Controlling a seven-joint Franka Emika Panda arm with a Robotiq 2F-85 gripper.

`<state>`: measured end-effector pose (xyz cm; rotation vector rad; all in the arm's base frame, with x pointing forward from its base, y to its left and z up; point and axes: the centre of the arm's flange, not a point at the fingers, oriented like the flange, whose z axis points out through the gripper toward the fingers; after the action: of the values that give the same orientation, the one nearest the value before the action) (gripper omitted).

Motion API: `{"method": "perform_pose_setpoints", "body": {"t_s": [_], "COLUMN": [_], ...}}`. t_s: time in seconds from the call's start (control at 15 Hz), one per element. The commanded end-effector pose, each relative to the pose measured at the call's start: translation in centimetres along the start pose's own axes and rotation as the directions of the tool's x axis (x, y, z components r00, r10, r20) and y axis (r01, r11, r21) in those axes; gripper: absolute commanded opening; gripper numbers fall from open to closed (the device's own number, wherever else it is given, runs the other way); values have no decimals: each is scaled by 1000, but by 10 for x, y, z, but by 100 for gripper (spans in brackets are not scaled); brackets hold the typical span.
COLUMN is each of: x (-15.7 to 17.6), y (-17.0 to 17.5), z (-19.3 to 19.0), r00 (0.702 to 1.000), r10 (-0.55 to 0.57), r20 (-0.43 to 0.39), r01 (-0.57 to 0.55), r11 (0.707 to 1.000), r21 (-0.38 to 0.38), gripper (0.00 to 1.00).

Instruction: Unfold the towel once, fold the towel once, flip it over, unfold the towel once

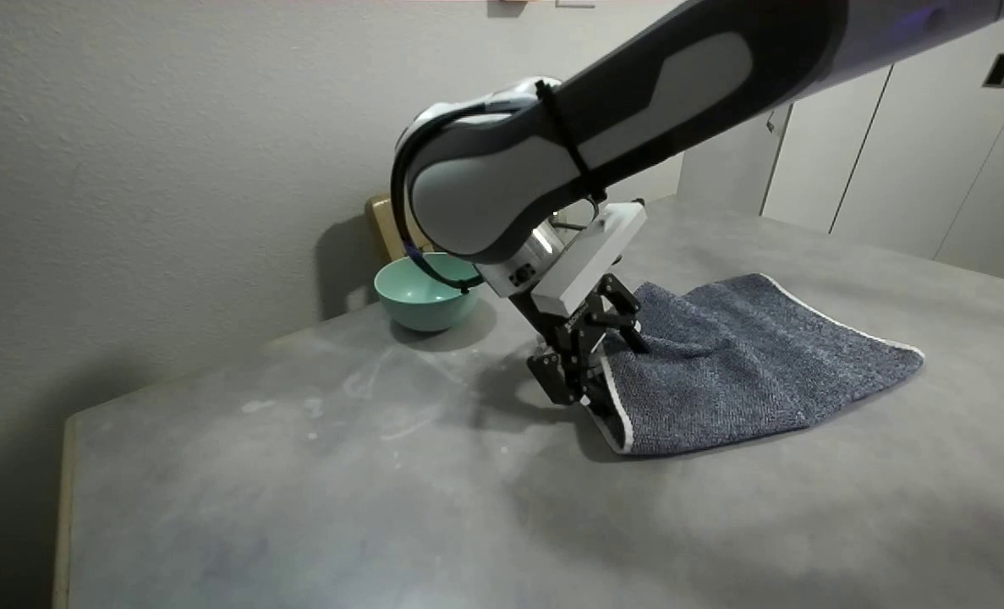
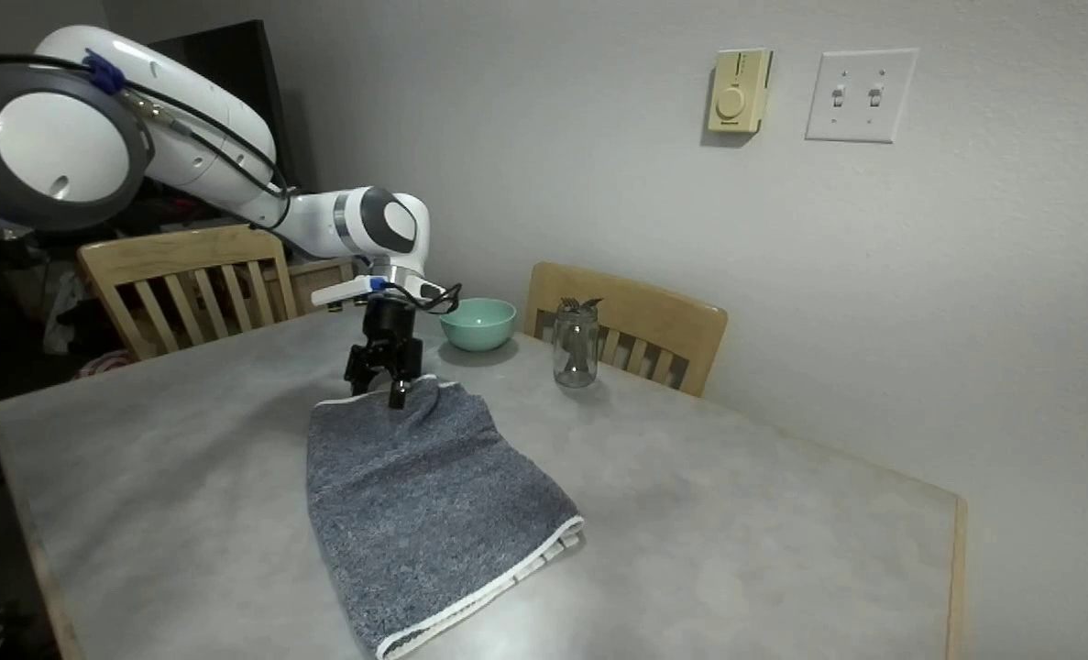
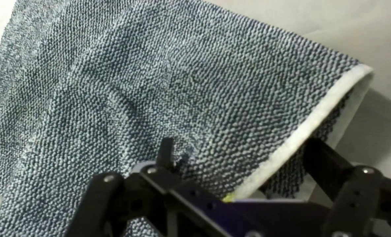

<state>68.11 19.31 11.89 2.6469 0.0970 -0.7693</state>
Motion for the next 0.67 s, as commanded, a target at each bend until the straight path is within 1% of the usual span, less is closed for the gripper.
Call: {"method": "perform_pose_setpoints", "body": {"t_s": [0.0,0.27,0.47,0.6], "x": [12,17,21,20], "y": [2,7,15,19], "z": [-1,-6,-12,-18], "r00": [999,989,982,980], "r10": [-1,28,43,45], "r20": [-44,-144,-183,-195], "r01": [1,-23,-36,-36], "r11": [1000,999,998,998], "r21": [11,33,43,49], "gripper": [100,100,100,100]}}
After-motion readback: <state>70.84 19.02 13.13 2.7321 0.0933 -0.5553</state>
